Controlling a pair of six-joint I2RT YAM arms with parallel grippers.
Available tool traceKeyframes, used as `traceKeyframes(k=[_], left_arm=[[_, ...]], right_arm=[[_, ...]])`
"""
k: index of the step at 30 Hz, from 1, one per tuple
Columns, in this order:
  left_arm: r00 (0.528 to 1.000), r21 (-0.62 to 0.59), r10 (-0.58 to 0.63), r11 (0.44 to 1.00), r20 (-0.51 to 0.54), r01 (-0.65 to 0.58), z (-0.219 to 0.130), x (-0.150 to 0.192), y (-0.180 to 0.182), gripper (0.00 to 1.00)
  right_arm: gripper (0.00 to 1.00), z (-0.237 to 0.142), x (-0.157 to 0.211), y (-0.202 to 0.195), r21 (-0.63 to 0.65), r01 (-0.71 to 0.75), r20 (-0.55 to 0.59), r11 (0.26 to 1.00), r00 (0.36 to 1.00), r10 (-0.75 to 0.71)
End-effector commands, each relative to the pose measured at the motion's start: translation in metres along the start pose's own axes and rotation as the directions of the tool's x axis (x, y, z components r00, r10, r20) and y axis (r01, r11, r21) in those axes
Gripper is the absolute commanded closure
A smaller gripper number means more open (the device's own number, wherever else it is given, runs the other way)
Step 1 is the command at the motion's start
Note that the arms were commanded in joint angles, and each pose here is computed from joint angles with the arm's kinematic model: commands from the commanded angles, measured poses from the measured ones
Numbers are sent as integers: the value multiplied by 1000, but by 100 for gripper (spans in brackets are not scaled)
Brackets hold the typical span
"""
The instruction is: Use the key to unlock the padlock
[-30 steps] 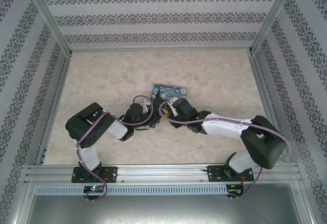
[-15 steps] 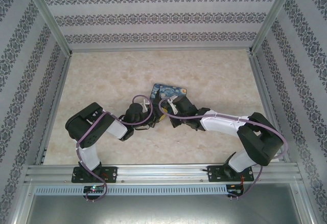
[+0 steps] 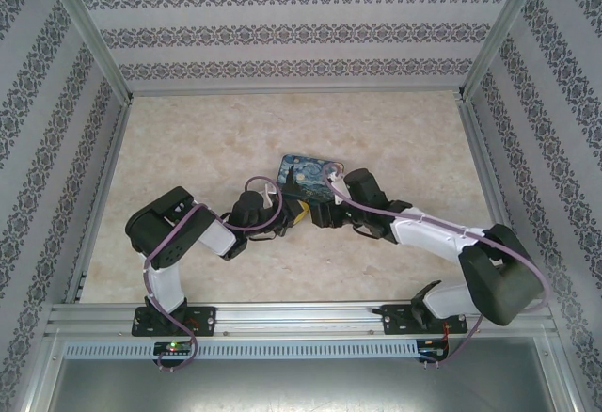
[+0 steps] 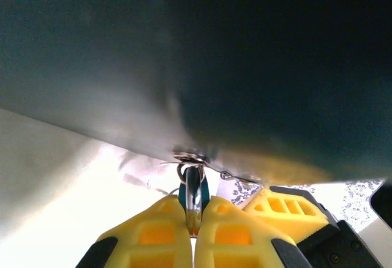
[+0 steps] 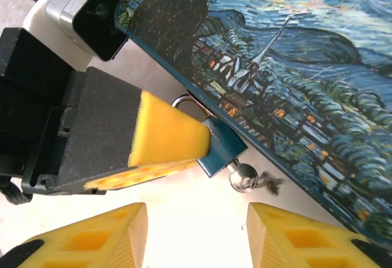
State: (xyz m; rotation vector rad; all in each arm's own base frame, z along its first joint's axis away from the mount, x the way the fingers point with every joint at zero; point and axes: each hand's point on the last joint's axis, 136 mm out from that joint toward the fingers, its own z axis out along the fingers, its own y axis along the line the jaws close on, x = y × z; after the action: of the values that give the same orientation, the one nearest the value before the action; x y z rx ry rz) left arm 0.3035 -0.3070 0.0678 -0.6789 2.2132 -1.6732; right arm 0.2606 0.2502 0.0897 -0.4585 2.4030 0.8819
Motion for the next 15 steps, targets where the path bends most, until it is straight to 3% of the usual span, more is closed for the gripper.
traceKeyframes(k=[1, 7, 13, 15], left_arm=[[1000, 31, 16, 999, -22, -15, 1, 5, -6, 100], [1000, 27, 15, 1000, -26, -15, 2, 5, -6, 100], [999, -16, 30, 999, -33, -31, 1, 7, 6, 100], [999, -36, 36, 999, -38, -37, 0, 8, 11, 91]], right_arm=[[52, -5, -3, -3, 15, -15, 42, 1000, 999, 15], [52, -3, 2, -9, 67, 12, 17, 998, 1000, -13], [50, 5, -2, -4, 28, -48, 15, 998, 999, 47], [46, 9, -4, -4, 18, -69, 20, 997, 997, 69]])
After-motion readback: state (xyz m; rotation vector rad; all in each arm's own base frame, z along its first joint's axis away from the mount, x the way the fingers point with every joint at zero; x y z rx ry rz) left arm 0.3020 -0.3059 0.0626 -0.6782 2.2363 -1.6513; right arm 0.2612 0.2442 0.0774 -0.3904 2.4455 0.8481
